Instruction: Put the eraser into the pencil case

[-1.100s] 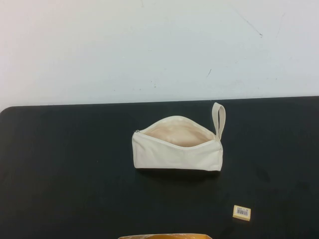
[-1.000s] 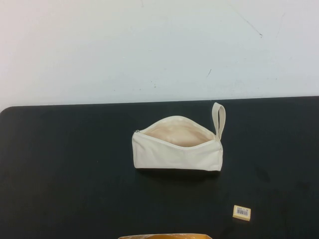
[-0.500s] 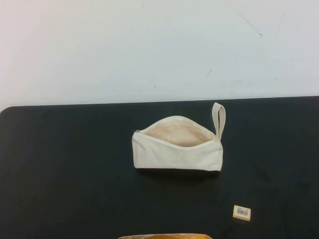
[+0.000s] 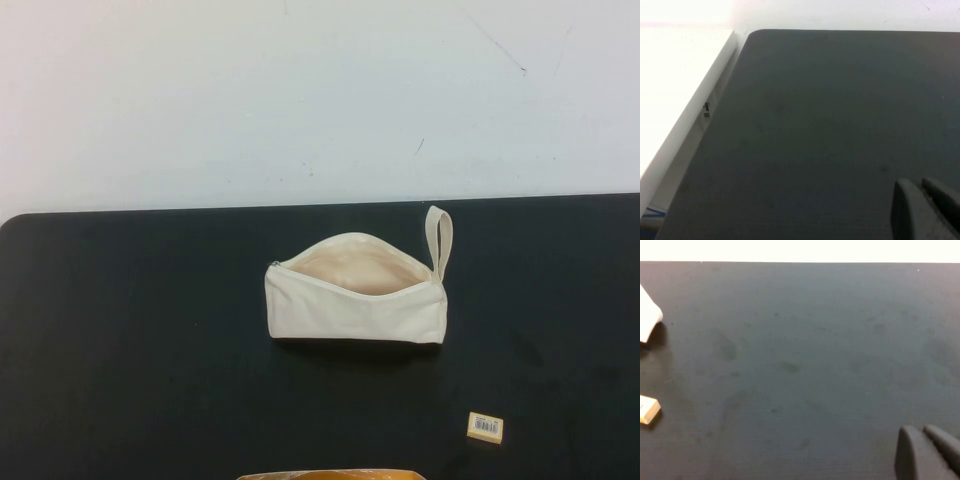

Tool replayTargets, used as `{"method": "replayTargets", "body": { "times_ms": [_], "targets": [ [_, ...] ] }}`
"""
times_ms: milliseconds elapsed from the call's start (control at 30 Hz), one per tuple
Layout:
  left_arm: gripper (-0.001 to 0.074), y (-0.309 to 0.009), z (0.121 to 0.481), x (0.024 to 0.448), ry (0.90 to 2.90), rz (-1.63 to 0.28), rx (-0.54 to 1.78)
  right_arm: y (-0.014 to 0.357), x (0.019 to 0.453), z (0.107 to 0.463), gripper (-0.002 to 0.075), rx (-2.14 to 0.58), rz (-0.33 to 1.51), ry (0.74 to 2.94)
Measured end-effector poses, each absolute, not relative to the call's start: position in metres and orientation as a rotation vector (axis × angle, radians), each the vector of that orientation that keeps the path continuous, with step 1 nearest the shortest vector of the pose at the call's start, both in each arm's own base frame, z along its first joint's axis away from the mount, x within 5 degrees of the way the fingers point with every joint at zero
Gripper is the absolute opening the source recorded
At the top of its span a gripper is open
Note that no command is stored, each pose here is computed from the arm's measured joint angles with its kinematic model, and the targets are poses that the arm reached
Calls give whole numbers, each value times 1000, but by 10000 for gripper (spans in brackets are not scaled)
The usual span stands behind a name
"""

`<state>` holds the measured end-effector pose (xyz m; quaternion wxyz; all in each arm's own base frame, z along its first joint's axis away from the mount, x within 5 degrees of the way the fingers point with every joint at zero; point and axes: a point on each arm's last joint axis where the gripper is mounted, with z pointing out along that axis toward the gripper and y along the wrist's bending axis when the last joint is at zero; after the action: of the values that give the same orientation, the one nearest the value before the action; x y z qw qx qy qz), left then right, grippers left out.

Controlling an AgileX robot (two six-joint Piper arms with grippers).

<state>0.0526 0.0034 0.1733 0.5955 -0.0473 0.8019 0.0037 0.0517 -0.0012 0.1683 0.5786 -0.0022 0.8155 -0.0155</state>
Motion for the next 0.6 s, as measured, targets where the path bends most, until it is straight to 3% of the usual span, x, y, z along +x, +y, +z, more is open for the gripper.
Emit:
{"method": "replayTargets", "body": {
  "times_ms": [367, 467, 600],
  "targets": [
    [-3, 3, 173, 53, 1863, 9, -110, 1, 52, 168, -1, 29, 19, 1906],
    [-3, 3, 173, 53, 1863, 9, -110, 5, 52, 169, -1, 108, 148, 1900],
    [-3, 3, 173, 53, 1863, 9, -110, 17, 52, 172, -1, 346, 506, 1857]
  ]
}}
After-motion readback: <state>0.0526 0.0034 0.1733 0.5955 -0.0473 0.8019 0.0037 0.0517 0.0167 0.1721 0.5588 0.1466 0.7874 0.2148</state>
